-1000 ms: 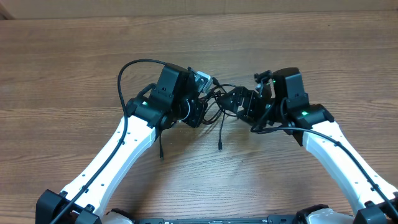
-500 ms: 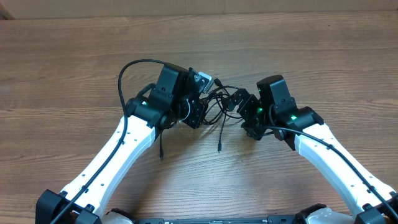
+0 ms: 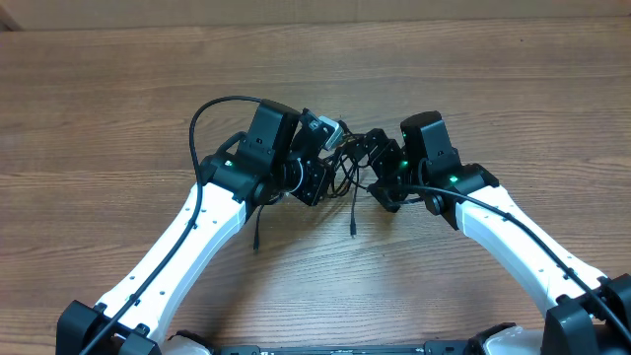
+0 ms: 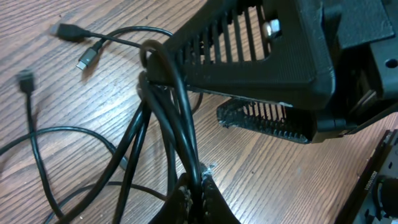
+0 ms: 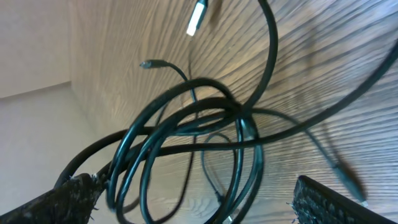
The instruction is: Untangle cables
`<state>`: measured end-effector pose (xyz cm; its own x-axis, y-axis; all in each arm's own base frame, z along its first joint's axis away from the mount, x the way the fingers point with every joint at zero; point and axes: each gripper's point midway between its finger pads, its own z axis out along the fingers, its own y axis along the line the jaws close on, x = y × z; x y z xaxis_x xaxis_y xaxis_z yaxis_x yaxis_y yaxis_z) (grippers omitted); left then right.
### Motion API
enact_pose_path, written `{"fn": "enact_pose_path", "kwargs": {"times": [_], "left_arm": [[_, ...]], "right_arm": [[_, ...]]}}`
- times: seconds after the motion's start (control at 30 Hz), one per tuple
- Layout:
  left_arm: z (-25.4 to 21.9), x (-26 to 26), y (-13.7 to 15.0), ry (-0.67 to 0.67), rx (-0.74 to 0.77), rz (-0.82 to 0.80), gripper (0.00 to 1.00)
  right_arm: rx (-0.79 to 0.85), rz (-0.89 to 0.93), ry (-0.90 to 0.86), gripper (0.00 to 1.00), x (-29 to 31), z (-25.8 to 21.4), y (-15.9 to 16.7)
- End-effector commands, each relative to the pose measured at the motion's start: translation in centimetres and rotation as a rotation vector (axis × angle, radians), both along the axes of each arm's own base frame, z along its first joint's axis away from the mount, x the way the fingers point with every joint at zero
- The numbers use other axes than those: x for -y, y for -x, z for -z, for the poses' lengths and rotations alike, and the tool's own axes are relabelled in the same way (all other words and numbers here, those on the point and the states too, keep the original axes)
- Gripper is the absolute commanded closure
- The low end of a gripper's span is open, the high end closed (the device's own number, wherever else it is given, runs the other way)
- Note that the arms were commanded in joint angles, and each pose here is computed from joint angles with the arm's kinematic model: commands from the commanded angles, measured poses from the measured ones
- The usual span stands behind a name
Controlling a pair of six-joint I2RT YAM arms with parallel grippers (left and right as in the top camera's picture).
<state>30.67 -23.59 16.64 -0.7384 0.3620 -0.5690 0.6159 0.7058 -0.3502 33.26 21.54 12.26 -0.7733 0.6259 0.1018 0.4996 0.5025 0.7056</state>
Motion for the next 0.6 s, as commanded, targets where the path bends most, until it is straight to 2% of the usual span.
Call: {"fn": "enact_pose_path", "kwargs": {"times": [0.0, 0.1, 0.13, 0.2, 0.4, 0.57], "left_arm": [[-1.7, 1.0, 0.1, 0.066, 0.022, 0.045, 0.96], [-2.3, 1.6, 0.2, 0.103, 0.031, 0.068, 0.96], [-2.7, 2.0, 0.2, 0.131, 0.039, 0.085, 0.96], [-3.1, 2.4, 0.3, 0.157, 0.044, 0.103, 0.96], [-3.2, 2.5, 0.4, 0.165, 0.040, 0.110, 0.96], [-3.1, 2.5, 0.5, 0.162, 0.032, 0.108, 0.96]], "right_arm": [[0.008, -0.053, -0.072, 0.00, -1.4, -1.4, 0.3], [-0.002, -0.076, -0.095, 0.07, -1.8, -1.7, 0.7], [0.000, -0.075, -0.086, 0.16, -1.9, -1.5, 0.8], [0.010, -0.069, -0.074, 0.27, -2.0, -1.4, 0.6], [0.045, -0.078, -0.091, 0.46, -2.5, -1.8, 0.1], [0.107, -0.086, -0.103, 0.82, -2.8, -2.7, -0.7]]}}
